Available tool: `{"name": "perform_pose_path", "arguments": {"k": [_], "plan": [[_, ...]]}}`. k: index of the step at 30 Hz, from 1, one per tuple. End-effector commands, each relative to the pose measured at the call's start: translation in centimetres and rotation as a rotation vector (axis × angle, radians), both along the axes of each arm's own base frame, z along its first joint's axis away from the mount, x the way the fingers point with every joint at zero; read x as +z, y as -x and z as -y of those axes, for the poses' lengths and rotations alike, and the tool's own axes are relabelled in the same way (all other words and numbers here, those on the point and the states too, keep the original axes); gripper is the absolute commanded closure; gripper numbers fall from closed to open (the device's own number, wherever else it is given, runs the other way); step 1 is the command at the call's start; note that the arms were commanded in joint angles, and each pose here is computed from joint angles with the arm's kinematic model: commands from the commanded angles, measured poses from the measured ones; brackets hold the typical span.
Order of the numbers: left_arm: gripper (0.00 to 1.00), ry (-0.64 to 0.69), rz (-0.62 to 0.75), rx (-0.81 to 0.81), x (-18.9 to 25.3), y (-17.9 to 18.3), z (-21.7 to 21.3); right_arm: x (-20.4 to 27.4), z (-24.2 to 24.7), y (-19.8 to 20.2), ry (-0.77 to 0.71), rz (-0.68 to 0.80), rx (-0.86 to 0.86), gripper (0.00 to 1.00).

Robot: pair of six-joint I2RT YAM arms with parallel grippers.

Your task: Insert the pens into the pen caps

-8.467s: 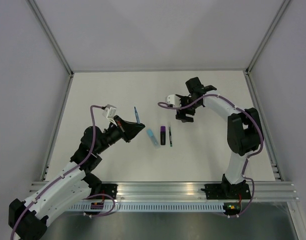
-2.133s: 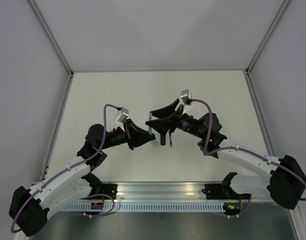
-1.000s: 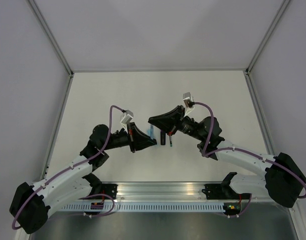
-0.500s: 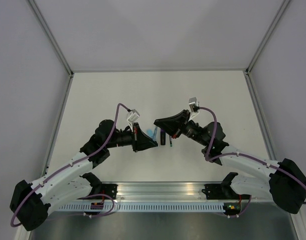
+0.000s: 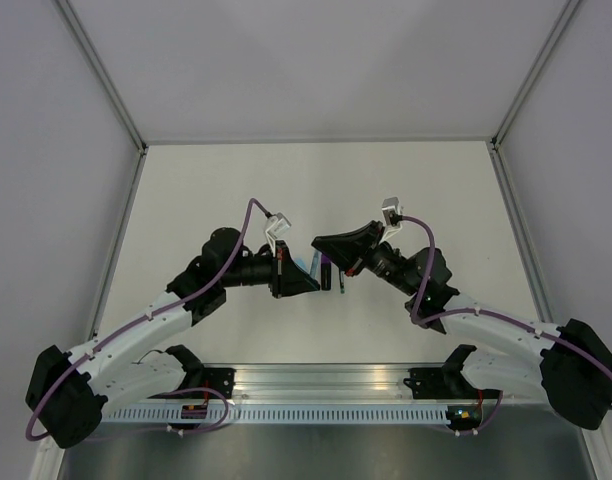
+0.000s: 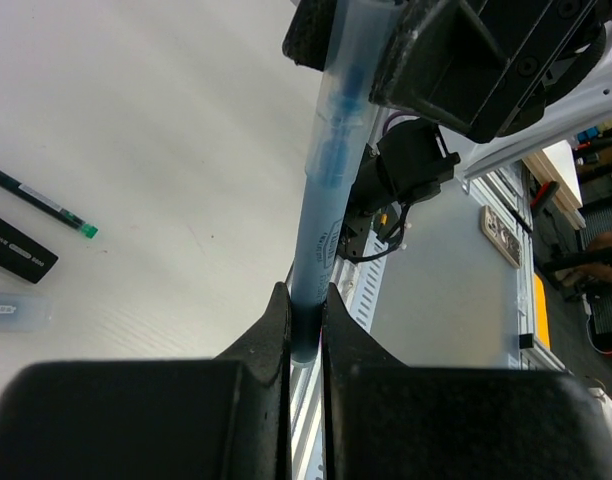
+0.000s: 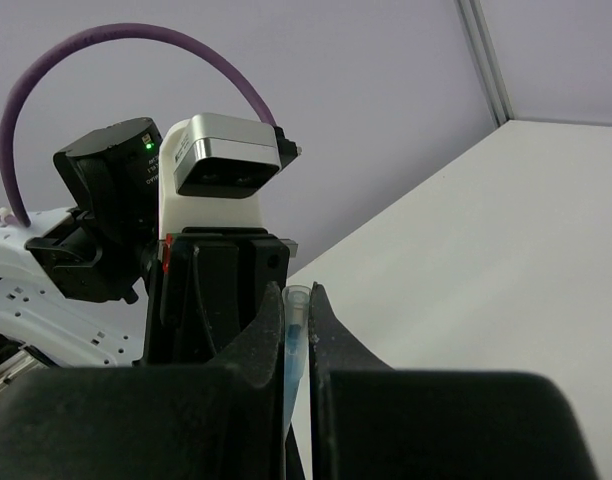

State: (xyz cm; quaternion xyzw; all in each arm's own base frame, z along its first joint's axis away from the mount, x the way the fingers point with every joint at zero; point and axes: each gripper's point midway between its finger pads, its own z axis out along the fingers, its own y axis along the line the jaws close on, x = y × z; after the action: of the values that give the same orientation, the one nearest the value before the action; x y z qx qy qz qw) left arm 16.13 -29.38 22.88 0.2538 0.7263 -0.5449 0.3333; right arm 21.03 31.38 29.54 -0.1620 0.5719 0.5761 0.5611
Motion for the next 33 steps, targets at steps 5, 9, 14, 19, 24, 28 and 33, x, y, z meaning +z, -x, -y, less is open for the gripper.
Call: {"name": "perform_pose_path", "arguments": {"k": [5, 9, 14, 19, 24, 28, 33], "plan": [[0.98, 0.276, 0.316, 0.346, 14.0, -7.2, -2.0, -9.9, -2.0, 9.3, 0.268, -0.155, 0.404, 1.0], [0.98, 0.259, 0.27, 0.288, 12.9, -6.8, -1.1, -8.8, -2.1, 8.1, 0.264, -0.16, 0.346, 1.0], [0.69, 0.191, 0.164, 0.153, 9.1, -6.1, 0.9, -4.5, -2.9, 1.4, 0.333, -0.148, 0.067, 1.0], [0.37, 0.134, 0.144, 0.119, 5.5, -5.4, 0.8, -0.2, -1.5, -5.4, 0.334, -0.191, -0.087, 1.0], [0.11, 0.054, 0.085, 0.128, 1.7, -5.0, 0.2, -0.8, 1.9, -10.7, 0.408, -0.26, -0.22, 1.0], [0.0, -0.014, 0.03, 0.148, -0.3, -5.3, 0.0, -5.6, 5.4, -12.9, 0.516, -0.394, -0.323, 1.0], [0.0, -0.128, 0.02, 0.383, -3.7, -8.6, -2.4, -14.6, 8.0, -12.8, 0.735, -0.571, -0.377, 1.0]]}}
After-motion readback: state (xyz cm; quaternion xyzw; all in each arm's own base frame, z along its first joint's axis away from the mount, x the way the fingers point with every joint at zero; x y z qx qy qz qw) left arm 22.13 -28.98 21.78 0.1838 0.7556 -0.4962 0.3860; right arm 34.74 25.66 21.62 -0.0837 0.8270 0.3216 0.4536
